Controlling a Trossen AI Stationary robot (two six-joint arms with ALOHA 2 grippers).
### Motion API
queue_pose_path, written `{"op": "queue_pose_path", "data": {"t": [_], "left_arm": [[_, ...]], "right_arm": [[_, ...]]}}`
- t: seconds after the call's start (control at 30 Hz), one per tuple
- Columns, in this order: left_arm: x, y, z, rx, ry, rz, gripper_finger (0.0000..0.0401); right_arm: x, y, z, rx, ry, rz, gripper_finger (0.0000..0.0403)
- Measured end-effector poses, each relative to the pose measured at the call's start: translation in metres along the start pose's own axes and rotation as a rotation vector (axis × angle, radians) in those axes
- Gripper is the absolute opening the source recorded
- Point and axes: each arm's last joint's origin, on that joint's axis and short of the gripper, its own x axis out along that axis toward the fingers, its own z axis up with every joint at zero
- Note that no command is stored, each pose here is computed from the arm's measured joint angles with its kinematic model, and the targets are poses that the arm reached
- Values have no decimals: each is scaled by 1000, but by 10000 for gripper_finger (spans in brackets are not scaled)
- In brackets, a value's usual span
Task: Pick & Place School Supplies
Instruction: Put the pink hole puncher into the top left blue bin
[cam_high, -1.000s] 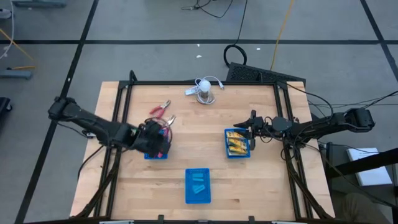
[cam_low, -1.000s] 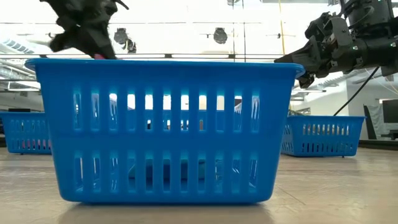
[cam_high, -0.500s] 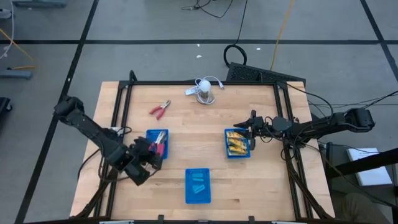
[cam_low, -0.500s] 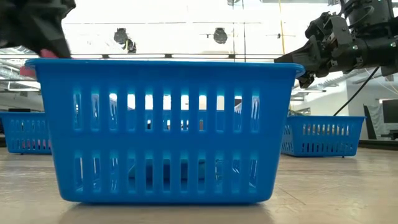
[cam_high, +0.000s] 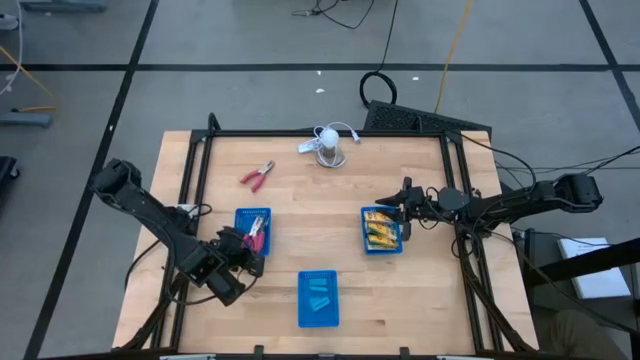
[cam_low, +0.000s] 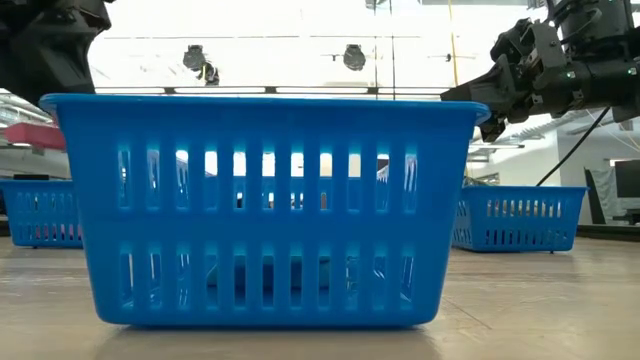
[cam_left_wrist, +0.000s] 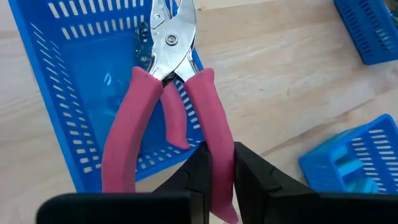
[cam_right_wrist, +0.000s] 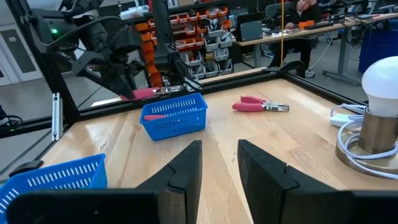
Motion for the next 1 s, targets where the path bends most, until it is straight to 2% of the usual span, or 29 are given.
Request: {"op": "queue_pose_path", "data": {"t": [0.2, 0.47, 0.77, 1.0], "left_arm": [[10, 1, 4, 7, -4, 39, 43], [41, 14, 6, 23, 53, 77, 43], [52, 13, 11, 39, 76, 52, 44], [55, 13, 15, 56, 72, 65, 73]], "right_arm": [[0, 0, 0, 0, 0, 0, 93], [0, 0, 0, 0, 1, 1, 93], [0, 0, 0, 0, 1, 1, 93], [0, 0, 0, 0, 1, 1, 93]]}}
